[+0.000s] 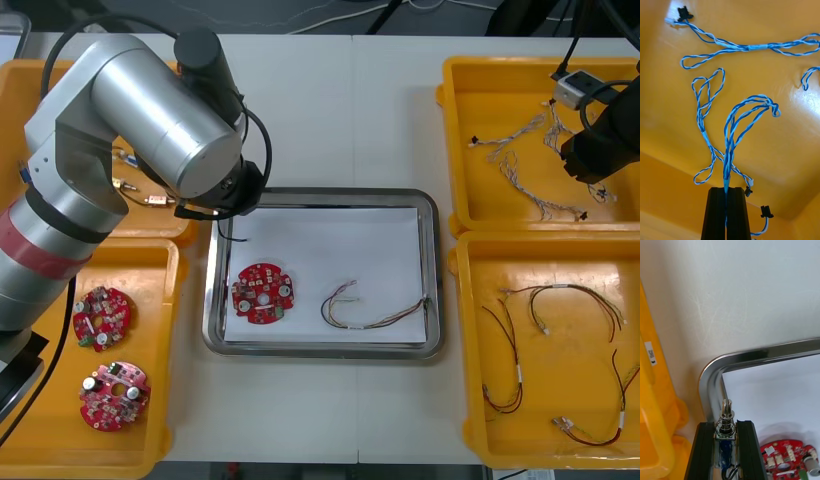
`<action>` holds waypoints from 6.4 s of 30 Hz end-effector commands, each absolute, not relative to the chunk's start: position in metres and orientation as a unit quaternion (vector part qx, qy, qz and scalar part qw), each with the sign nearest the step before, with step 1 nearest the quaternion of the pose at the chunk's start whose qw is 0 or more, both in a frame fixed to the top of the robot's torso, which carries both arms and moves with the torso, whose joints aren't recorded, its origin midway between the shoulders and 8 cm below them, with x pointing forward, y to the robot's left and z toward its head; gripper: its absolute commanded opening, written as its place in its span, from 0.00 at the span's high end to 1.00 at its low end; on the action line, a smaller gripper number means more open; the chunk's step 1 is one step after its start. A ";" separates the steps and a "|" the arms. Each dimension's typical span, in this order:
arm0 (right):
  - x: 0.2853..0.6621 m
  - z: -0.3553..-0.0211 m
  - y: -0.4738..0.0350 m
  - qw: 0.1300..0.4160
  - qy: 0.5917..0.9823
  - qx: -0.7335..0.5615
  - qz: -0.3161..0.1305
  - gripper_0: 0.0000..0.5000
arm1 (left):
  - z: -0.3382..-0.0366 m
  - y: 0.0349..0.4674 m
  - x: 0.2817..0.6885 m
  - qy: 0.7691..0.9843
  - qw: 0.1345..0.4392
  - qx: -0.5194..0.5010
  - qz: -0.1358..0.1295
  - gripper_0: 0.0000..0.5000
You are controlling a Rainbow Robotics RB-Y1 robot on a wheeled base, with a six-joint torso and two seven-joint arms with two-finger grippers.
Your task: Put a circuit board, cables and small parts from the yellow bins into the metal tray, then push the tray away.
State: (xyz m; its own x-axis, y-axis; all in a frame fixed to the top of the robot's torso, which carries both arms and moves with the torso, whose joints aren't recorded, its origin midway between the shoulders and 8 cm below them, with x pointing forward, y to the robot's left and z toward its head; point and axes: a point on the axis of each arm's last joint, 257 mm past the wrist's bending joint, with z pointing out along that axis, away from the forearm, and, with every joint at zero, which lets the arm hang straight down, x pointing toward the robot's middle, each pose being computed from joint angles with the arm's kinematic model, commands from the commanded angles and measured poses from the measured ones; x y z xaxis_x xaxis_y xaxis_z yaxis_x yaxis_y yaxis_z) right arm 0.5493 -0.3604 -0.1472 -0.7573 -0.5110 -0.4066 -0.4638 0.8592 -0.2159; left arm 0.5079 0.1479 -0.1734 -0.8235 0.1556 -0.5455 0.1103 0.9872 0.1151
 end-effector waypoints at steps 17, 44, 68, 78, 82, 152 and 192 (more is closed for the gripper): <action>0.516 -0.082 -0.329 0.235 0.892 -0.374 -0.098 1.00 | -0.218 0.107 0.503 0.950 0.307 0.058 0.016 1.00; 0.503 -0.068 -0.289 0.250 0.861 -0.430 -0.107 1.00 | -0.251 0.100 0.517 0.948 0.310 0.073 0.015 1.00; 0.502 -0.069 -0.289 0.249 0.862 -0.429 -0.106 1.00 | -0.232 0.100 0.525 0.946 0.317 0.071 0.005 0.00; 0.502 -0.069 -0.289 0.249 0.862 -0.429 -0.106 1.00 | -0.187 0.103 0.516 0.954 0.292 0.060 -0.019 0.00; 0.502 -0.069 -0.289 0.249 0.862 -0.429 -0.106 1.00 | -0.169 0.108 0.512 0.956 0.285 0.057 -0.029 0.00; 0.441 -0.186 -0.081 0.228 0.670 -0.703 -0.070 1.00 | -0.100 0.326 0.514 0.953 0.298 0.061 -0.011 0.00; 0.481 -0.239 -0.060 0.234 0.678 -0.694 -0.066 0.00 | -0.142 0.415 0.521 0.955 0.296 0.010 0.021 0.00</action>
